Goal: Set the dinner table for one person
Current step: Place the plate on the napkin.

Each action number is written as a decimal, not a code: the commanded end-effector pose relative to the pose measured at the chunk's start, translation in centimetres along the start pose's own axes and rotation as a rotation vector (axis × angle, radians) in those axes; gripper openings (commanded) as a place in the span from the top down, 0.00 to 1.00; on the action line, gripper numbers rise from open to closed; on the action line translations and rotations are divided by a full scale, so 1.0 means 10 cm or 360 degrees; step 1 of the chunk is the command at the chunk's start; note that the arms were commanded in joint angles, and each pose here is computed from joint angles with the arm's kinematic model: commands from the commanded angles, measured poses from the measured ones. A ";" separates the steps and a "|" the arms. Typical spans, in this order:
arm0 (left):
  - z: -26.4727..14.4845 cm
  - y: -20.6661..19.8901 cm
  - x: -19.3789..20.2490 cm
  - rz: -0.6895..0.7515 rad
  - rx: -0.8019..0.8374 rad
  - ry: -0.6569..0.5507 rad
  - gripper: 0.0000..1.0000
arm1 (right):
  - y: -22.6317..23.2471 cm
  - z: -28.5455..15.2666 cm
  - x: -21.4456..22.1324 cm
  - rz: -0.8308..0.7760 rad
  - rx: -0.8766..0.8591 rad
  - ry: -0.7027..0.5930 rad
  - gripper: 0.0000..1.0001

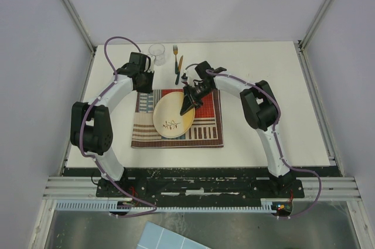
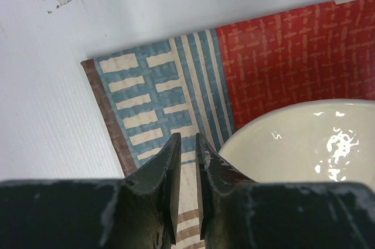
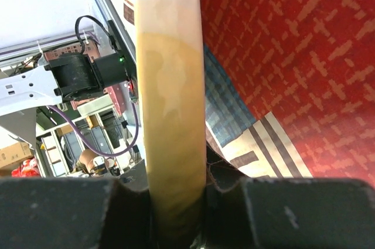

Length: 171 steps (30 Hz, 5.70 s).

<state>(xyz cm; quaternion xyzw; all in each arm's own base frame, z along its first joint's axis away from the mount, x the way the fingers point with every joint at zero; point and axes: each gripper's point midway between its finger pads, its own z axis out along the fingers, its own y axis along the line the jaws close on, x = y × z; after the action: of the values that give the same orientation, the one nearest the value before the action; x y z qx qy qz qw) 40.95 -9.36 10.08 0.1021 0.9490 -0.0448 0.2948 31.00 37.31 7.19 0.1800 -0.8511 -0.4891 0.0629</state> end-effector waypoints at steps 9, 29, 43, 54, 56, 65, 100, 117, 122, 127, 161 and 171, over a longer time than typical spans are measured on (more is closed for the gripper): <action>-0.12 0.03 -0.23 0.0017 -0.0019 -0.0113 0.78 | 0.30 -0.26 0.06 -0.0075 -0.0069 0.0011 0.98; -0.14 0.02 -0.26 0.0014 -0.0012 -0.0112 0.78 | 0.14 -0.18 0.06 0.0000 -0.0058 0.0086 0.75; -0.11 0.00 -0.26 -0.0001 0.0011 -0.0101 0.80 | 0.25 -0.21 -0.02 -0.0004 -0.0106 0.0062 0.63; -0.13 0.00 -0.27 0.0005 0.0006 -0.0101 0.81 | 0.06 -0.33 0.06 0.0016 -0.0018 0.0084 0.63; -0.12 0.00 -0.27 0.0004 0.0008 -0.0101 0.81 | 0.06 -0.37 0.07 0.0005 0.0009 0.0090 0.63; -0.12 0.00 -0.28 0.0008 0.0009 -0.0096 0.82 | -0.05 -0.37 0.07 0.0034 0.0039 0.0105 0.63; -0.08 -0.01 -0.30 0.0001 0.0014 -0.0088 0.83 | -0.17 -0.29 -0.05 0.0044 0.0102 0.0101 0.63; -0.10 0.01 -0.30 0.0014 0.0004 -0.0089 0.79 | -0.40 -0.51 0.03 -0.0095 0.0466 0.0176 0.58; -0.09 -0.01 -0.29 0.0012 0.0016 -0.0082 0.79 | -0.45 -0.54 0.00 -0.0105 0.0531 0.0170 0.58; -0.10 0.00 -0.32 0.0013 0.0009 -0.0096 0.79 | -0.54 -0.53 0.02 -0.0097 0.0563 0.0185 0.59; -0.05 -0.31 0.31 0.0087 0.0118 0.0109 0.66 | -0.66 -0.68 -0.18 -0.0226 0.0760 0.0156 0.63; 0.10 -0.39 0.51 0.0043 0.0152 0.0212 0.67 | -0.67 -0.67 -0.20 -0.0231 0.0756 0.0152 0.63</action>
<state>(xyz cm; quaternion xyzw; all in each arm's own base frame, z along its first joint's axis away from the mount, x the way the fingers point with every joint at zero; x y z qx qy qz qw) 36.18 -11.45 6.03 0.1374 0.9647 -0.0606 0.2165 35.94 29.18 4.28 0.2623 -0.9276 -0.2635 0.0363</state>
